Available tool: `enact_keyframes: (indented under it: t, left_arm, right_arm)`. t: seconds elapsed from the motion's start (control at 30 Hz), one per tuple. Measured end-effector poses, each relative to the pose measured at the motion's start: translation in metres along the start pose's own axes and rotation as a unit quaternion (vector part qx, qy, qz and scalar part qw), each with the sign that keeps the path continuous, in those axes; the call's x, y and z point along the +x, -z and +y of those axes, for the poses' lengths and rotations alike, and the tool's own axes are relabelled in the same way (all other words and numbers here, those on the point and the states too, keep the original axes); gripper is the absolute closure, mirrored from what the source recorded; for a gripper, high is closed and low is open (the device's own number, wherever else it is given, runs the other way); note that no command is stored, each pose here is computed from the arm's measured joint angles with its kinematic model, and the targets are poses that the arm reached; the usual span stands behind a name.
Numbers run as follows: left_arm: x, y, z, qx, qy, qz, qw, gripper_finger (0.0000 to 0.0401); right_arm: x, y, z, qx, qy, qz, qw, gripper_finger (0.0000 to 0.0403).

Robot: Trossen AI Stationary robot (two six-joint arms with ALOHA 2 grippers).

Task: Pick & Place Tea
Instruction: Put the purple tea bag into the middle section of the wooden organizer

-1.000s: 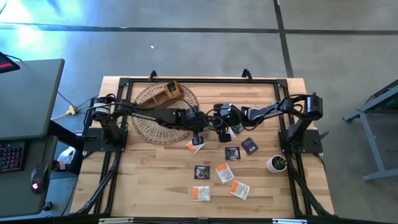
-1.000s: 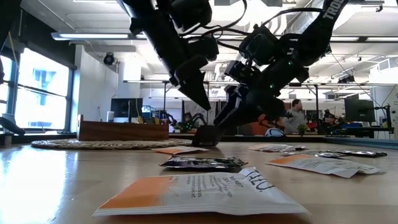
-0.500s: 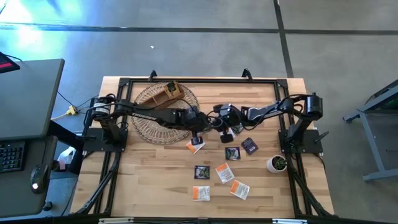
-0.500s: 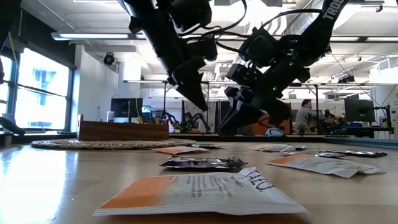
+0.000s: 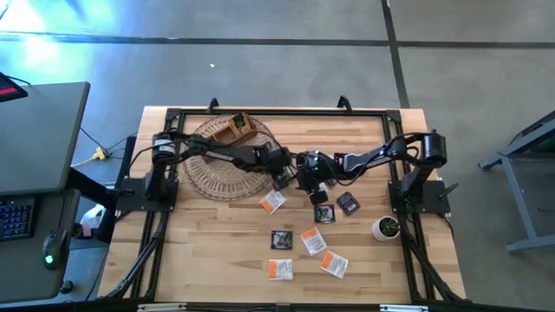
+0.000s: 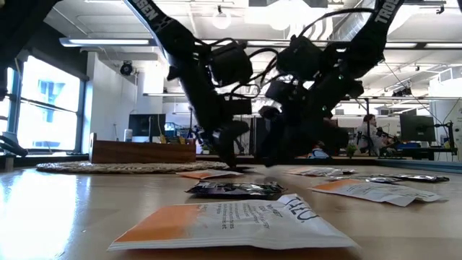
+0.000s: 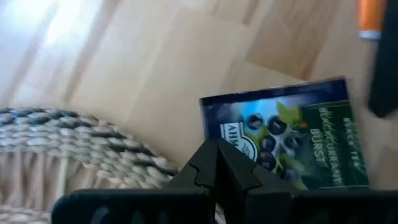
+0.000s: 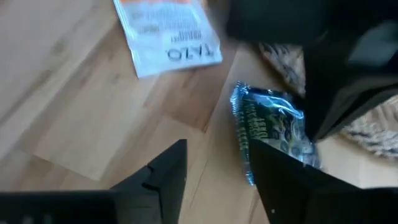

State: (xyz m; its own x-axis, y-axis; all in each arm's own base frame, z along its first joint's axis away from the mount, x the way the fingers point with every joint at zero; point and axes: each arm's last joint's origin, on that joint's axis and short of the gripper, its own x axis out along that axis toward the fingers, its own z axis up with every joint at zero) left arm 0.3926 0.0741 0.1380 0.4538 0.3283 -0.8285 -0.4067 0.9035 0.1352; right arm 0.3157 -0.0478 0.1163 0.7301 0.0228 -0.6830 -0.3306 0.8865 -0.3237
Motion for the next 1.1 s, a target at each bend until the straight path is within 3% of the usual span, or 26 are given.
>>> enact_keyframes:
  t: [0.23, 0.37, 0.6, 0.77, 0.97, 1.1]
  left_arm:
    - [0.005, 0.003, -0.011, -0.005, 0.044, 0.008, 0.999, 0.0401]
    - [0.002, 0.003, -0.025, -0.001, 0.079, -0.003, 0.997, 0.0401]
    - [-0.001, 0.001, -0.033, -0.014, 0.123, 0.003, 0.992, 0.0401]
    - [-0.006, -0.001, -0.032, -0.050, 0.113, 0.004, 0.992, 0.0401]
    - [-0.016, 0.002, -0.036, -0.083, 0.173, 0.036, 0.981, 0.0401]
    - [-0.016, 0.002, -0.037, -0.085, 0.174, 0.035, 0.981, 0.0401]
  right_arm:
    - [0.012, 0.011, -0.003, -0.029, 0.044, 0.039, 0.998, 0.0209]
    - [0.012, 0.010, -0.008, -0.031, 0.062, 0.024, 0.997, 0.0214]
    - [0.011, 0.014, -0.011, -0.050, 0.100, 0.062, 0.992, 0.0234]
    - [0.010, 0.014, -0.006, -0.051, 0.091, 0.083, 0.991, 0.0272]
    - [0.008, 0.016, -0.004, -0.063, 0.140, 0.147, 0.977, 0.0338]
    - [0.009, 0.016, -0.003, -0.061, 0.113, 0.128, 0.983, 0.0390]
